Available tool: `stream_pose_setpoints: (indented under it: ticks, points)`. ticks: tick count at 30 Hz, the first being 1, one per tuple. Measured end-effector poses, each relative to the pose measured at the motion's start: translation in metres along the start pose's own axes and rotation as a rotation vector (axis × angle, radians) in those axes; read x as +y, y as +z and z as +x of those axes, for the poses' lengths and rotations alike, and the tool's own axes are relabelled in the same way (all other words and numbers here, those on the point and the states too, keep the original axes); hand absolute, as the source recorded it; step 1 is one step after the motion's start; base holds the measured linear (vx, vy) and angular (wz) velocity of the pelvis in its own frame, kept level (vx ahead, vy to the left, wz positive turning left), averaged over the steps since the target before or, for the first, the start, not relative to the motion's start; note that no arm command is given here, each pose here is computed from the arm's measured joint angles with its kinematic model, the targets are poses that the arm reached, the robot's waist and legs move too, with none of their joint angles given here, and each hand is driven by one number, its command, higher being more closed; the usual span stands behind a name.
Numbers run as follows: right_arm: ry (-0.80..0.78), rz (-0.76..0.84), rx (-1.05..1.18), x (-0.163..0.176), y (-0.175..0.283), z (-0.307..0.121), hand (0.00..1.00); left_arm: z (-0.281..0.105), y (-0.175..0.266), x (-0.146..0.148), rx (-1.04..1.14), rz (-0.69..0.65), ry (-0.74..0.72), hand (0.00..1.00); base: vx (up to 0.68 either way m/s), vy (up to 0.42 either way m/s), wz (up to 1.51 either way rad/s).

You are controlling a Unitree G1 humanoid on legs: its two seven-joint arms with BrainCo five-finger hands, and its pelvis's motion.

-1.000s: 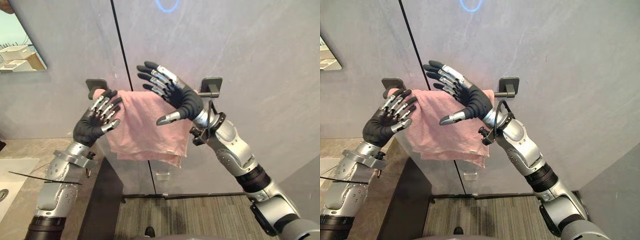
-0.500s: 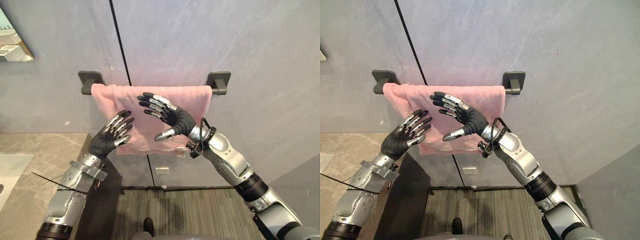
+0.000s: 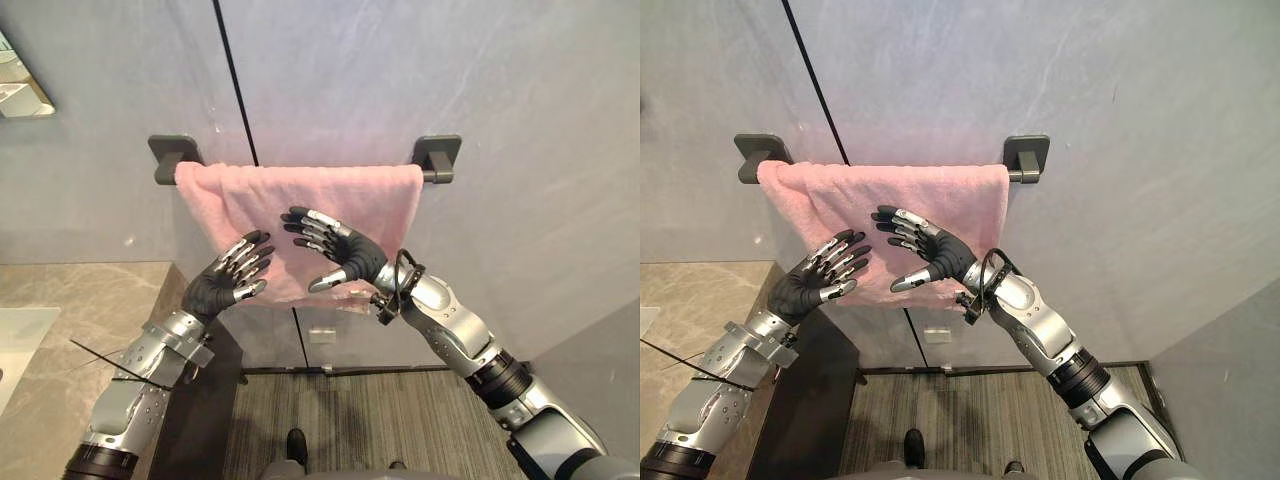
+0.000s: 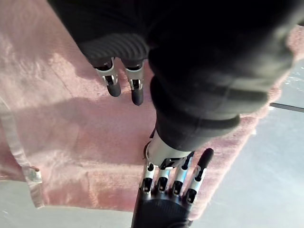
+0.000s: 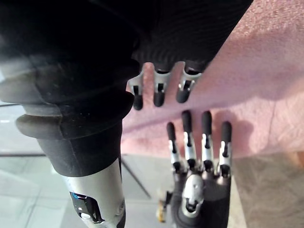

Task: Organize washtable

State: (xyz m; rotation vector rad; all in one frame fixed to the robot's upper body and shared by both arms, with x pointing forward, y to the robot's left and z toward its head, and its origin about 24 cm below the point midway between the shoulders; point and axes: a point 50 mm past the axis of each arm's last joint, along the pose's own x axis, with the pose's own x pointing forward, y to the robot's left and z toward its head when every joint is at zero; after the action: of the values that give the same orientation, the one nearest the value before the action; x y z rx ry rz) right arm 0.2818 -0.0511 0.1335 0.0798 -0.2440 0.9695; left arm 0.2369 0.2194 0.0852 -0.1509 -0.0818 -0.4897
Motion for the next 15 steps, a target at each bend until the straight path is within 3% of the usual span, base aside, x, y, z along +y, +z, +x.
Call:
stream_pose_setpoints:
  ticks: [7,10,15]
  points:
    - [-0.067,0.036,0.045,0.002,-0.016,-0.009,0.00,0.002,-0.024,0.010,0.091,0.011,0.099,0.00,0.03,-0.005,-0.10]
    - [-0.168,0.075,0.064,-0.007,-0.026,-0.024,0.00,0.000,-0.031,0.014,0.115,0.018,0.162,0.00,0.04,-0.016,-0.05]
    - [-0.459,0.157,0.092,-0.031,-0.042,-0.091,0.00,-0.025,-0.044,0.032,0.088,-0.070,0.374,0.00,0.04,-0.013,-0.03]
